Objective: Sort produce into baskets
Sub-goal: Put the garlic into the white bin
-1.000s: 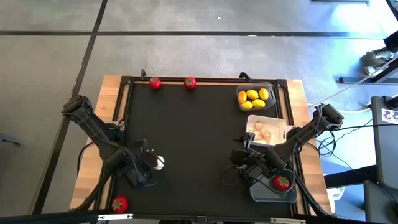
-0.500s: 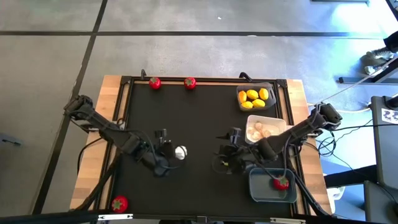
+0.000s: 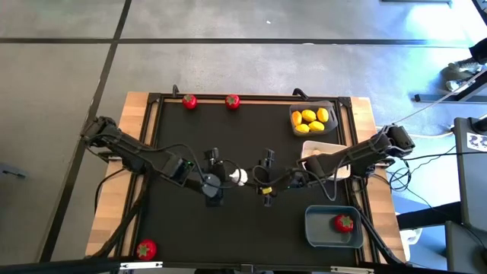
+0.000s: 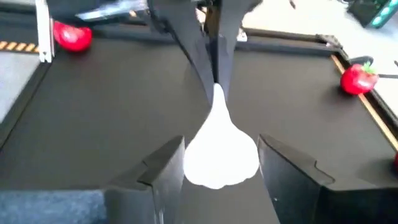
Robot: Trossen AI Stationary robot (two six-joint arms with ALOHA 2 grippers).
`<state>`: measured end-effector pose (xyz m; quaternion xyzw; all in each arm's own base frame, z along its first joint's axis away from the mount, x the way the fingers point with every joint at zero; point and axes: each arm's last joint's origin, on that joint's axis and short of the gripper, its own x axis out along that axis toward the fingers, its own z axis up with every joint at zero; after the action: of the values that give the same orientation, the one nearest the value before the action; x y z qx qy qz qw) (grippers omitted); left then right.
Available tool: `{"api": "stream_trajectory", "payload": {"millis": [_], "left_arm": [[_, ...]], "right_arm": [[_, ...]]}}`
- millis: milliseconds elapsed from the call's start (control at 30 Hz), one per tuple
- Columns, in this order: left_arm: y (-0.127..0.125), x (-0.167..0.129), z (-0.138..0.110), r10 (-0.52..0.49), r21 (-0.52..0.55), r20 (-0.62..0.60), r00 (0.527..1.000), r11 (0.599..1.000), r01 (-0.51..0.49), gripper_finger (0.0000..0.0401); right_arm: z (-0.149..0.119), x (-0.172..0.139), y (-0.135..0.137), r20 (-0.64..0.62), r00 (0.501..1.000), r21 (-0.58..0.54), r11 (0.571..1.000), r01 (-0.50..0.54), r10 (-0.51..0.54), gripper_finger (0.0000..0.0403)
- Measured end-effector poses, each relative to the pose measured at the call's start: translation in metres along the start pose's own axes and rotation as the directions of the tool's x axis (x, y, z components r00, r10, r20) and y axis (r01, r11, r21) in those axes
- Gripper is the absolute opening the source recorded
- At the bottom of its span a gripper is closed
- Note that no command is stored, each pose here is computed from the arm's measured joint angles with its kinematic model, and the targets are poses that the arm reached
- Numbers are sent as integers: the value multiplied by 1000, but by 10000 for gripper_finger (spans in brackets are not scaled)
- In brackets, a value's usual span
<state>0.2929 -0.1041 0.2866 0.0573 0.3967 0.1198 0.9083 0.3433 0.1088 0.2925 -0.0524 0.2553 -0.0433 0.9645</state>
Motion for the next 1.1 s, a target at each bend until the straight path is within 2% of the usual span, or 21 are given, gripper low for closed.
{"api": "stream_trajectory", "payload": {"millis": [333, 767, 900, 1100], "left_arm": [[-5, 18, 12, -13, 72, 90, 996, 997, 7, 7], [-7, 18, 17, -25, 87, 136, 990, 996, 13, 7], [-7, 18, 17, -25, 89, 136, 990, 996, 13, 7], [-7, 18, 17, -27, 90, 137, 990, 996, 15, 13]], "right_arm": [[-4, 16, -3, -5, 999, 10, 999, -32, 32, 193], [-8, 20, -1, -32, 999, -22, 999, -32, 32, 189], [-9, 20, -1, -40, 999, -28, 999, -32, 31, 151], [-9, 19, -1, -41, 999, -47, 998, -33, 31, 55]]}}
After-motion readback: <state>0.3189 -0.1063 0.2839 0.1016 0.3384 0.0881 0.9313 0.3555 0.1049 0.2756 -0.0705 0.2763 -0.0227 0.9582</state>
